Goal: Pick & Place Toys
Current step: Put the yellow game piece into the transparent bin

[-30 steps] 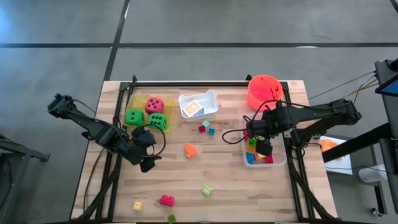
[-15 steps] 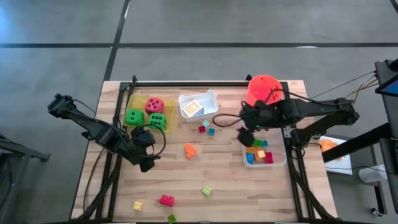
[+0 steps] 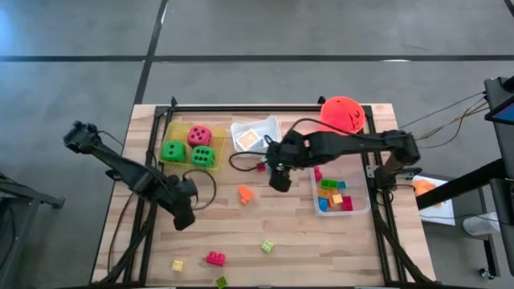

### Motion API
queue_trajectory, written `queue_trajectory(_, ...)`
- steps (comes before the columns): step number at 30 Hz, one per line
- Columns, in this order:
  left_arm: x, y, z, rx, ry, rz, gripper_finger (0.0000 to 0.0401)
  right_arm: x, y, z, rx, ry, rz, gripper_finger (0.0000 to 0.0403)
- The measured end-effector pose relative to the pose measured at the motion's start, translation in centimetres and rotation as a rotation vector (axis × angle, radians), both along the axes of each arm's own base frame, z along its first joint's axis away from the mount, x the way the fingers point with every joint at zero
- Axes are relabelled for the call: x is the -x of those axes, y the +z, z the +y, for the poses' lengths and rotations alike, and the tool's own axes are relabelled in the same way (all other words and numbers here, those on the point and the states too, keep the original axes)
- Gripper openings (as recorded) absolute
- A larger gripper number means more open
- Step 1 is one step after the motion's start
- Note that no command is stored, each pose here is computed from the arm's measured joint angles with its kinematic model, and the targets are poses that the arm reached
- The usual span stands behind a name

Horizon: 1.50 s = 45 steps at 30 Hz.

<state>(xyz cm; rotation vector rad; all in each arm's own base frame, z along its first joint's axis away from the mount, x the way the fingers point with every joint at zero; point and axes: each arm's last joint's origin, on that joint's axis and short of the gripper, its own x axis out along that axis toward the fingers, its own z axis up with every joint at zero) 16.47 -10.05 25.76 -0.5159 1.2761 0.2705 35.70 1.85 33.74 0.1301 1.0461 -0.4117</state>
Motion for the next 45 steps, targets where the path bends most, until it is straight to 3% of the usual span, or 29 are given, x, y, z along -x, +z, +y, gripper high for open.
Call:
queue_trajectory(4, -0.4, -1.9, -2.5, 0.06, -0.001, 0.167, 0.0342, -0.9, -0.5, 0.0, 0.014, 0.021, 0.047, 0.0295)
queue_trajectory(8, -0.6, -3.8, -5.8, 0.043, -0.13, 0.293, 0.0342, -0.8, -1.1, 0.3, 0.021, 0.038, 0.075, 0.0295)
queue_trajectory(12, -0.2, -5.2, -9.6, -0.015, -0.368, 0.31, 0.0342, -0.3, -1.5, 0.6, 0.02, 0.042, 0.09, 0.0295)
queue_trajectory(18, -0.4, -6.5, -13.3, 0.024, -0.477, 0.233, 0.0342, 0.1, -1.5, 2.1, 0.013, 0.066, 0.085, 0.0295)
queue_trajectory(30, -1.1, -7.1, -16.1, 0.024, -0.552, 0.205, 0.0342, 0.4, -1.4, 4.1, -0.012, 0.042, 0.059, 0.0295)
queue_trajectory(36, -0.6, -8.3, -17.5, -0.044, -0.663, 0.238, 0.0342, 0.4, -1.4, 4.2, -0.02, 0.023, 0.053, 0.0295)
queue_trajectory(45, -0.1, -9.5, -17.7, -0.11, -0.678, 0.25, 0.0342, 0.4, -1.4, 4.2, -0.025, 0.014, 0.051, 0.0295)
